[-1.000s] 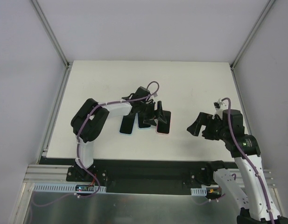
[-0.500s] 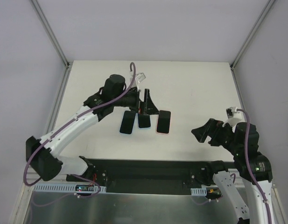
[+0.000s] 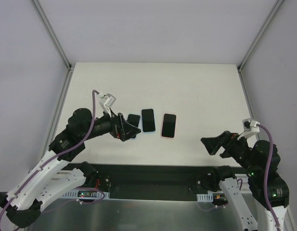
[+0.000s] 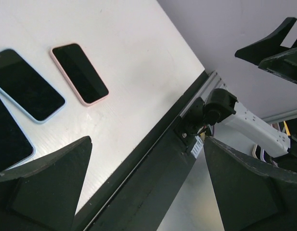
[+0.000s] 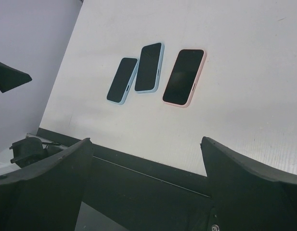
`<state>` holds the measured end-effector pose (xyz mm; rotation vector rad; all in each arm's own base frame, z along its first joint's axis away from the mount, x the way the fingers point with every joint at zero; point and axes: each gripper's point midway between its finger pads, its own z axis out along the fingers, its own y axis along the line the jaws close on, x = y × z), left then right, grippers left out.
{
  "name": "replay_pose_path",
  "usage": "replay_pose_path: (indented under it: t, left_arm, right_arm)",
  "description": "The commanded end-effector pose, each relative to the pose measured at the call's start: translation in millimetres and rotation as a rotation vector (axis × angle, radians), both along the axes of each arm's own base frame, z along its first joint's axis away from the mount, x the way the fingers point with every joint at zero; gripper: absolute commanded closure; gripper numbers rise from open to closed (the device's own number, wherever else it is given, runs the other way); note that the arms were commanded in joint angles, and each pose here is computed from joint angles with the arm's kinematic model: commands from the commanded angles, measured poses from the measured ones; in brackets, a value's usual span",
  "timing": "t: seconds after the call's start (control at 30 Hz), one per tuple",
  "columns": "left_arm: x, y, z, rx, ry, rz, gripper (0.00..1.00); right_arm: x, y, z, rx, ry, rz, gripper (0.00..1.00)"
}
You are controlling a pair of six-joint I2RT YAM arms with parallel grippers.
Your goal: Put the phone into the phone case
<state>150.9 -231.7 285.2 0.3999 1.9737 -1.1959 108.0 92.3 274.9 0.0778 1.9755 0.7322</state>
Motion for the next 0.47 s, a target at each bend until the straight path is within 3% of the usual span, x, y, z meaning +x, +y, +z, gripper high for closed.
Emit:
replay_pose_path:
  t: [0.0,0.2,0.43]
  left_arm:
    - [-2,13,15,-0.034,-0.108,0.043,0.01]
    - [-10,18,22,-0.057,-0.144,0.038,0.01]
    - [-11,17,17,-0.059,-0.126,0.033,0.01]
  right_arm:
    - [-5,3,16,0.030,-0.031,0.014,0.04]
    - [-2,19,16,0.099,0.003,0.076,0.04]
    - [-2,12,16,0.113,-0.013,0.023,0.04]
